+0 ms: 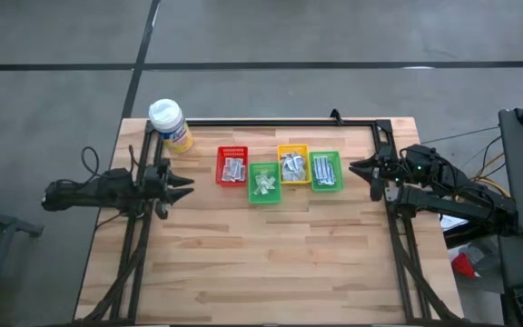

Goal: Pick & Place First Aid Supplies
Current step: Return to Home Position

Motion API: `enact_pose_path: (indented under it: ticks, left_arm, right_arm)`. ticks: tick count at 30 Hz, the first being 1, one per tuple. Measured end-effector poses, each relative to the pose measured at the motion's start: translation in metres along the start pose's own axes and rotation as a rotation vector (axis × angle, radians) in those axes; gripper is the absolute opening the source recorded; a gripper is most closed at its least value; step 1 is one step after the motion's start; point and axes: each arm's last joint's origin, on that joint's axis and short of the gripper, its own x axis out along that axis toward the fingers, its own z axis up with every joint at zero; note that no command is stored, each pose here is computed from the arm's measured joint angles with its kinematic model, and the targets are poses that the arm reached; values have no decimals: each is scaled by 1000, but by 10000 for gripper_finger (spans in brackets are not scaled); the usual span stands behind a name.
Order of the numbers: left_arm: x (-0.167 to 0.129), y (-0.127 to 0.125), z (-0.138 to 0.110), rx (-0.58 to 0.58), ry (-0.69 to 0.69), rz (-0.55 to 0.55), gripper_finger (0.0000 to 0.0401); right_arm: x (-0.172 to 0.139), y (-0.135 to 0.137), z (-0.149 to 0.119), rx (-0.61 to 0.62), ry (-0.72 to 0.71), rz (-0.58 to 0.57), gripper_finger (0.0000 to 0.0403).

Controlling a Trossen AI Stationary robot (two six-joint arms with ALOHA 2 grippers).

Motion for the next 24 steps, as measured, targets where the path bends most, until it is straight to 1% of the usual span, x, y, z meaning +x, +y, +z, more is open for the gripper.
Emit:
enact_pose_path:
  ticks: [3,7,12,15,19,24]
  left_arm:
    - [0,0,0,30,0,13,124]
    - [0,1,0,35,0,38,124]
    - [0,2,-3,40,26,46,124]
    - [0,2,-4,42,37,50,124]
    - [0,2,-5,46,38,51,124]
    - [0,2,-5,47,40,51,124]
  right_arm:
    - [0,1,4,-1,-45,11,68]
    - [-2,2,6,-30,-74,18,70]
    - [-4,2,6,-22,-111,28,77]
    - [-2,1,4,9,-156,43,81]
    - [0,-1,-6,51,-214,65,84]
    - [2,-6,-24,90,-280,93,79]
